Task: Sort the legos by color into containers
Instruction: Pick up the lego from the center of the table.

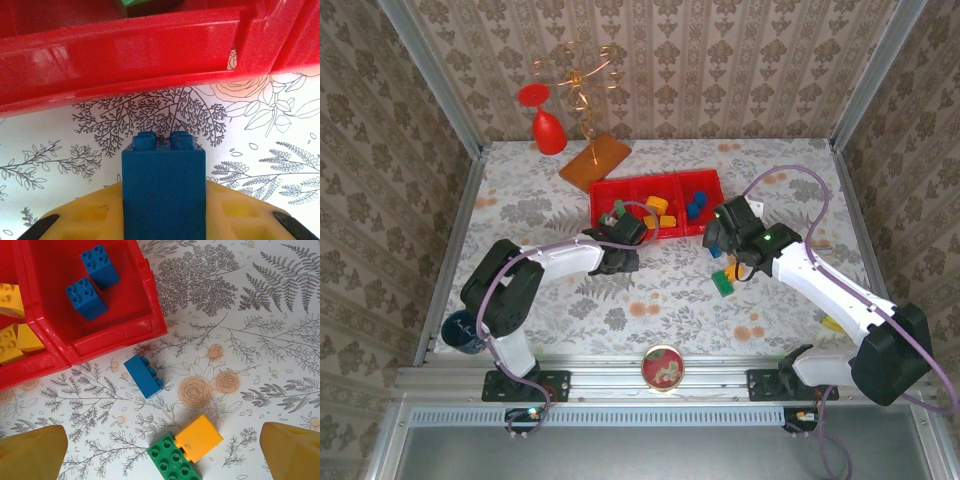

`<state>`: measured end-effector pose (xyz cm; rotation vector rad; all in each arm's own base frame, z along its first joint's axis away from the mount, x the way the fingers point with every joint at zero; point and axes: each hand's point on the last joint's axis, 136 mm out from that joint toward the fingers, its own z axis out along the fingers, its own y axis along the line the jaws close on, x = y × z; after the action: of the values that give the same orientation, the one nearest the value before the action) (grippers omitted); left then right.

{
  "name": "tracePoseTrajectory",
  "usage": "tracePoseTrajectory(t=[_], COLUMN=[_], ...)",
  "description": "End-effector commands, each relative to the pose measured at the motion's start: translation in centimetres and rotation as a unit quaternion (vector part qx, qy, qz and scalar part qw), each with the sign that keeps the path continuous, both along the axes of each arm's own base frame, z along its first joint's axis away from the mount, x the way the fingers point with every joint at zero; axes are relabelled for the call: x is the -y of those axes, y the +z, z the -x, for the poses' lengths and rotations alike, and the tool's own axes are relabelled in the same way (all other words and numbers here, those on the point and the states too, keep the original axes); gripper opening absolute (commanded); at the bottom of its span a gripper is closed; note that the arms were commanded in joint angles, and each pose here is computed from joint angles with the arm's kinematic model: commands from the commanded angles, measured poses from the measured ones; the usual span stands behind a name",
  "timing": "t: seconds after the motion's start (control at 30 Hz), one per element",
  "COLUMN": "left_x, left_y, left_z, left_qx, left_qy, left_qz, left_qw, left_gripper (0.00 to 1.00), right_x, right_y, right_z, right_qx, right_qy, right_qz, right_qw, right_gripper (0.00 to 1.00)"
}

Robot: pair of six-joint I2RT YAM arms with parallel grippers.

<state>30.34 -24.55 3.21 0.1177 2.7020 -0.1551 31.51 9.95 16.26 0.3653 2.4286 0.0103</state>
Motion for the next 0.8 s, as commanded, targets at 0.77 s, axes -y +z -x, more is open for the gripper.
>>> tracePoseTrajectory(t=[0.77], left_x=[0.7], left_y=[3.9], left_z=[0.8], left_qx=[0.033], left_qy=[-0.033], left_qz=[-0.001], left_qw=[0.999], left_gripper=[0.2], right_x=[0.8], right_y=[0.1], right_z=[0.4], right_qx=[0.006], right_qy=[-0.024], right_qz=[-0.004], right_qw=[1.0], right_gripper=[1.0])
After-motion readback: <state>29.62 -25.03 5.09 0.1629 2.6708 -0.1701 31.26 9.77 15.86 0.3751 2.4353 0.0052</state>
